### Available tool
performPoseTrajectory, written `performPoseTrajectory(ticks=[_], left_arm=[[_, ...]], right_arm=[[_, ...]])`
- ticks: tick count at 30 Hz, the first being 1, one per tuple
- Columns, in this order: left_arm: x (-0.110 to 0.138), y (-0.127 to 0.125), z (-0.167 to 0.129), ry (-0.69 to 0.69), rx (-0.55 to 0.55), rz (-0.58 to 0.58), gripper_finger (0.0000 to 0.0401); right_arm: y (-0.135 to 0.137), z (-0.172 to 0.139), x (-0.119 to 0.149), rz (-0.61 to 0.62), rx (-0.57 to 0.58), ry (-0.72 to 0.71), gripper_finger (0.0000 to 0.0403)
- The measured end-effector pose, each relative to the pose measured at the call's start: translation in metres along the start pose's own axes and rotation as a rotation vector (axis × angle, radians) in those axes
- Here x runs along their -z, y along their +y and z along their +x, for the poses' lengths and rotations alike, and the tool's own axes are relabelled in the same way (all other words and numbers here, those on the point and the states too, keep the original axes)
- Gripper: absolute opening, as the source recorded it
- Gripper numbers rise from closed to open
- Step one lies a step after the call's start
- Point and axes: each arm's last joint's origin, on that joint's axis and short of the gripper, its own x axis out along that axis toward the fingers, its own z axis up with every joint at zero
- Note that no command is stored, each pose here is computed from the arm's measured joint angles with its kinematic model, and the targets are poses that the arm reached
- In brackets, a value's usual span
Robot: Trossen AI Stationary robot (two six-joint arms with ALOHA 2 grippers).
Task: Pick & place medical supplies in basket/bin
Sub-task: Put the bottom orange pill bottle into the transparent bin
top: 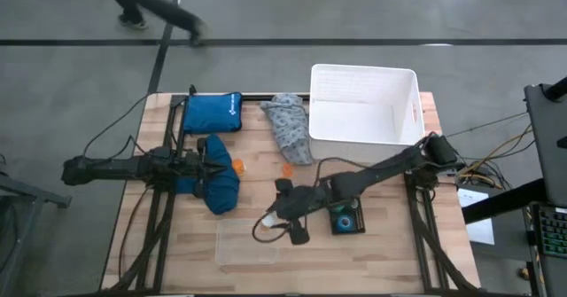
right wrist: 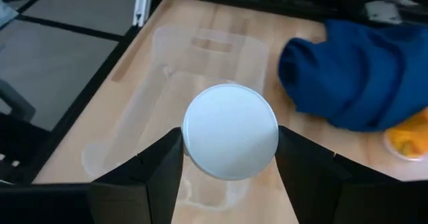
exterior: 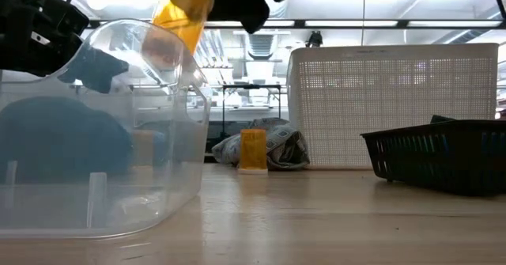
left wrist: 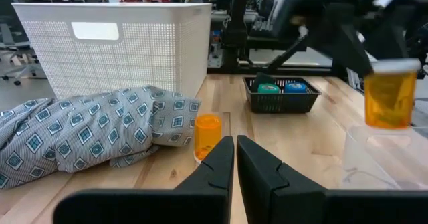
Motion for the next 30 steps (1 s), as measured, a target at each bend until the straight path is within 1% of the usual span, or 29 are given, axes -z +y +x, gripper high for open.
performPoseTrajectory(ticks=[3, 6, 11, 15, 18, 20, 26, 30], left_arm=[[0.000, 0.000, 0.000, 0.000, 0.000, 0.000, 0.0026], [0.000, 0.000, 0.000, 0.000, 0.000, 0.000, 0.0026], [0.000, 0.000, 0.000, 0.000, 0.000, 0.000, 0.0026], [0.000, 0.000, 0.000, 0.000, 0.001, 0.001, 0.0026], [0.000, 0.000, 0.000, 0.000, 0.000, 0.001, 0.0026], [0.000, 0.000, 0.000, 0.000, 0.000, 0.001, 0.0026], [0.000, 0.000, 0.000, 0.005, 0.000, 0.004, 0.0026], [0.000, 0.000, 0.000, 0.005, 0.001, 0.004, 0.0026]], right_arm=[[0.006, 0.012, -0.002, 0.007, -0.007, 0.002, 0.0215], [0.008, 0.027, -0.002, 0.025, 0.012, 0.016, 0.0215], [0.010, 0.055, 0.002, 0.035, 0.018, 0.132, 0.0215], [0.014, 0.068, -0.001, 0.039, 0.016, 0.230, 0.0215], [0.016, 0.077, 0.002, 0.034, 0.018, 0.309, 0.0215], [0.017, 0.083, 0.003, 0.035, 0.020, 0.336, 0.0215], [0.017, 0.095, 0.003, 0.040, 0.028, 0.346, 0.0215], [0.017, 0.095, 0.004, 0.031, 0.045, 0.359, 0.0215]])
